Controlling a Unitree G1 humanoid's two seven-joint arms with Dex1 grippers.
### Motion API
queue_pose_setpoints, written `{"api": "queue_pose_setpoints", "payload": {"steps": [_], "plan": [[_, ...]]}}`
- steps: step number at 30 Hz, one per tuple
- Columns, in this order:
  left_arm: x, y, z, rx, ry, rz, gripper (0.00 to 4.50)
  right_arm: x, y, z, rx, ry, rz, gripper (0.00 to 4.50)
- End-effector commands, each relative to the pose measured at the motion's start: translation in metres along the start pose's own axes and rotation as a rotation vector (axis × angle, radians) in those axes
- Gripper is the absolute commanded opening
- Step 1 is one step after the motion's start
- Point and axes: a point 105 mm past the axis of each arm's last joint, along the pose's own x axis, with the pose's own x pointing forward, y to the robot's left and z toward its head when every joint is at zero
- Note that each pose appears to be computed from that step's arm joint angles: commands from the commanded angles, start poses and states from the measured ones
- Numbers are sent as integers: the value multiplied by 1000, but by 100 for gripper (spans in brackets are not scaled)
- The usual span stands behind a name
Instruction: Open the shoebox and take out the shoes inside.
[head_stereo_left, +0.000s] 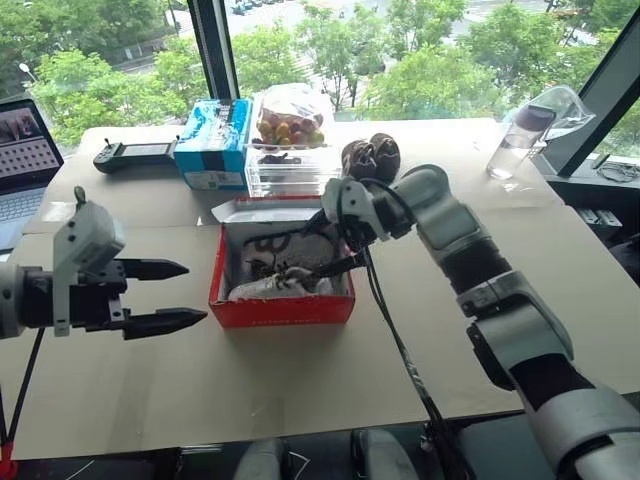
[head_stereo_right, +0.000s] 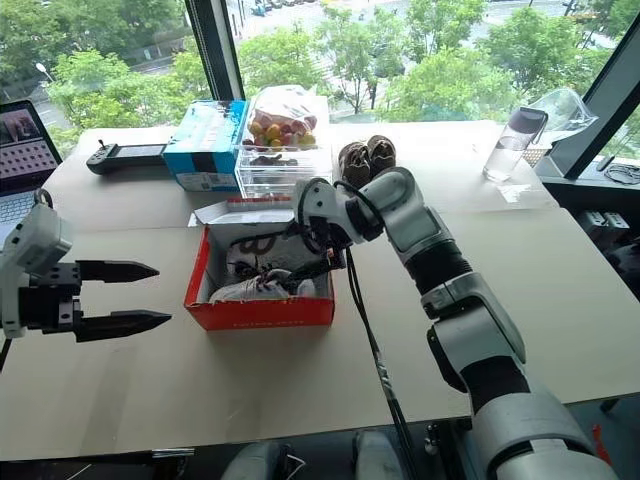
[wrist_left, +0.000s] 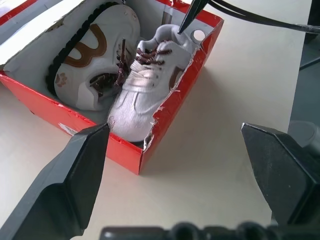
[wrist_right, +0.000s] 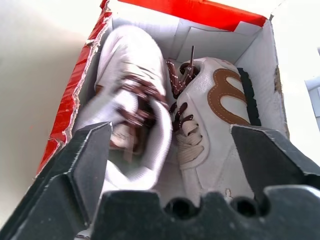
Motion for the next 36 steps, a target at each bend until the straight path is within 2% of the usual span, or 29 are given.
{"api": "queue_pose_setpoints", "payload": {"steps": [1, 4, 8, 13, 20, 25, 28, 33, 36], "plan": [[-1, 0, 6, 44, -12, 8, 450, -18, -9, 13, -43, -8, -19, 444], [0, 1, 6, 45, -11, 7, 450, -17, -6, 15, -47, 6, 33, 444], [1, 2, 6, 49, -13, 7, 450, -2, 21, 6, -93, 116, 233, 444], [3, 1, 5, 51, -15, 7, 450, 11, 32, 1, -154, 190, 319, 444], [4, -1, 3, 46, -16, 12, 450, 26, 16, -1, -169, 247, 296, 444], [3, -2, 2, 42, -13, 22, 450, 18, -4, 17, -171, 259, 266, 444], [3, -1, 2, 43, -14, 26, 450, 21, -5, 18, -174, 261, 285, 444], [5, -1, 2, 45, -17, 29, 450, 29, 8, 4, -206, 317, 369, 444], [5, -1, 1, 45, -18, 31, 450, 31, 7, 7, -200, 306, 368, 444]]}}
